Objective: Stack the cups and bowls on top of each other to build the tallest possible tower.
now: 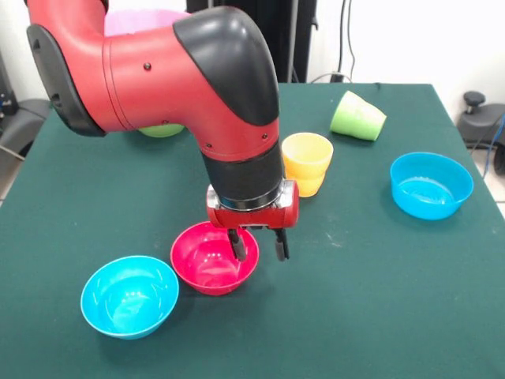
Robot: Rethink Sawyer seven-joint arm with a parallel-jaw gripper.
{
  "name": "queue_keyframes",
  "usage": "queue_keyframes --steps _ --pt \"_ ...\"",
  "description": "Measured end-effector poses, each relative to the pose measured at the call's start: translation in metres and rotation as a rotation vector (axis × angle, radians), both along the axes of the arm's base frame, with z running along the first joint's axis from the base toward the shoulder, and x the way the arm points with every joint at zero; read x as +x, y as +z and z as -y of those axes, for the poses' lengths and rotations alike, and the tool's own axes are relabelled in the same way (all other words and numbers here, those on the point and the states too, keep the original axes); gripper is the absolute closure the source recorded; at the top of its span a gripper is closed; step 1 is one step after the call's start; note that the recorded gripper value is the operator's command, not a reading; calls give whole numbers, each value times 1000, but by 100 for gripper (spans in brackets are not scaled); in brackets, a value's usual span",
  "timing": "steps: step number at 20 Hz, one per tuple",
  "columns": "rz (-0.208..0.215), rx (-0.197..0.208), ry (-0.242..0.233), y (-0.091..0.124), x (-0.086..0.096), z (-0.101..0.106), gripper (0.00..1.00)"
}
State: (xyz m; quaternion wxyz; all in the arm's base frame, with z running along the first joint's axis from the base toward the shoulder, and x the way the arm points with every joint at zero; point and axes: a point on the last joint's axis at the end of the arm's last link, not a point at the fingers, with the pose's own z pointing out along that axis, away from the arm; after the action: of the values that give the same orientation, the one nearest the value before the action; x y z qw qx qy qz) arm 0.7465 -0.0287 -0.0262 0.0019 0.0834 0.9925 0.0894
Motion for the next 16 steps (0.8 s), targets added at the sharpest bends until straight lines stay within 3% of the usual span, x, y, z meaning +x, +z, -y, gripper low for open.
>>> queue_keyframes --steps 4,16 --pt "-7 -9 13 -9 -5 -1 0" --pt "8 -18 16 -9 -4 1 0"
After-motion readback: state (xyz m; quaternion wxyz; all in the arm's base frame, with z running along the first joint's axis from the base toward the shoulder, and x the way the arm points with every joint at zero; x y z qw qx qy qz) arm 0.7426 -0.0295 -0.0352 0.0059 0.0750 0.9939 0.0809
